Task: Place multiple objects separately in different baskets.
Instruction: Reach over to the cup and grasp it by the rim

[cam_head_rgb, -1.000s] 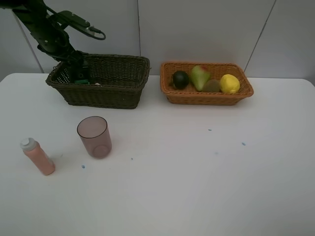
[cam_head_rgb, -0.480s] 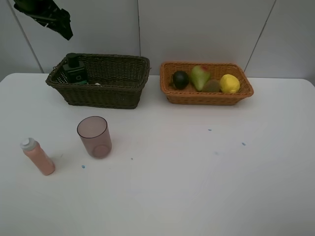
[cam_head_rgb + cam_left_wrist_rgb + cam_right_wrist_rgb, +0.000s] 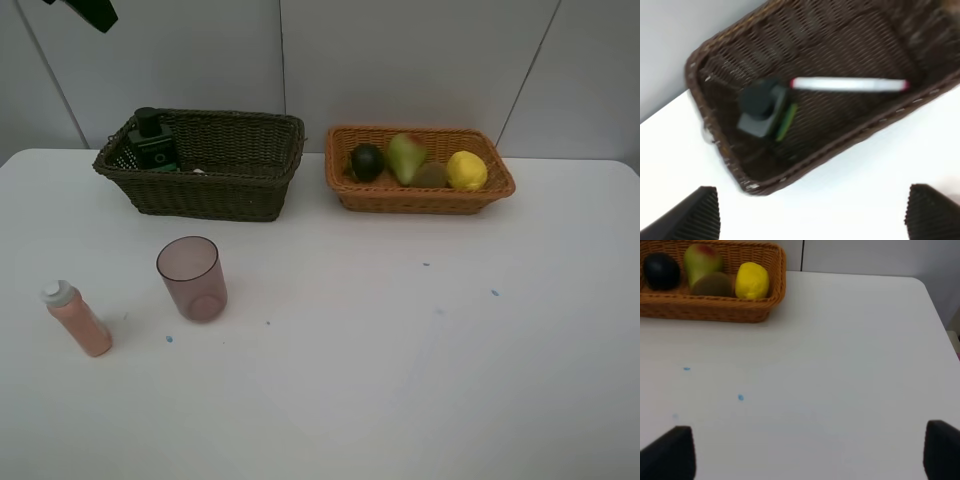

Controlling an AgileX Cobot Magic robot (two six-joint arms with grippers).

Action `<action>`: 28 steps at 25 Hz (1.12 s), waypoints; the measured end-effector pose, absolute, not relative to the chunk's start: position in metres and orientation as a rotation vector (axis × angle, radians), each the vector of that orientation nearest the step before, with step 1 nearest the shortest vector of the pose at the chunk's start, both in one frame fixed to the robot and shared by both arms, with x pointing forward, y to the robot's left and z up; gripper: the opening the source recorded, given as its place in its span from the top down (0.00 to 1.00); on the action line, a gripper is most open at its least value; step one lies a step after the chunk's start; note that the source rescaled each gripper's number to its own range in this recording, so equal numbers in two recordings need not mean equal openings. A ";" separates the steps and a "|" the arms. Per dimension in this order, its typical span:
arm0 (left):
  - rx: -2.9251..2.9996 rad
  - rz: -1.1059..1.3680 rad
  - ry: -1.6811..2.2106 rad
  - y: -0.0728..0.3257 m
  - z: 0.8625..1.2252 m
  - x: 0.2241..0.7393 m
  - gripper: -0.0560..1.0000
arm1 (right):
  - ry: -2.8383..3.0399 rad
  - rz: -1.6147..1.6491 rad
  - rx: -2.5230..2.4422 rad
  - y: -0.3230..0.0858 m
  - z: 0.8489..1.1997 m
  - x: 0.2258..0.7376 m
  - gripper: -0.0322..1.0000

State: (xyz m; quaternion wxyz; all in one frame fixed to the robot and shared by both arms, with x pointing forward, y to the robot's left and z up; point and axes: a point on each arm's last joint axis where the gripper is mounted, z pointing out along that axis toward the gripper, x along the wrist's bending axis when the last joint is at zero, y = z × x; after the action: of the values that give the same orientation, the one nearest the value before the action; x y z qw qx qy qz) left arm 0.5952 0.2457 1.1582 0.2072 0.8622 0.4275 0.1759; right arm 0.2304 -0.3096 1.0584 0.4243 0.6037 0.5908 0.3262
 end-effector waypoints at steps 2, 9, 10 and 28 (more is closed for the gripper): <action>2.389 0.450 1.190 0.244 1.158 0.585 0.04 | 1.478 0.816 1.510 -0.310 1.058 0.230 0.00; 2.490 0.233 1.235 0.239 1.111 0.554 0.04 | 1.478 0.816 1.510 -0.310 1.058 0.230 0.00; 2.510 0.198 1.235 0.236 1.104 0.550 0.04 | 1.478 0.816 1.510 -0.310 1.058 0.230 0.00; 2.713 0.037 1.026 0.194 1.040 0.516 0.03 | 1.478 0.816 1.510 -0.310 1.058 0.230 0.00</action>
State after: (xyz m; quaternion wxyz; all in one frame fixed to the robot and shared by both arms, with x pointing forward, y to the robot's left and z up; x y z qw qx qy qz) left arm 0.5164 0.1943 1.0400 0.1200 0.9286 0.3510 0.0128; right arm 0.2304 -0.3096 1.0584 0.4243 0.6037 0.5908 0.3262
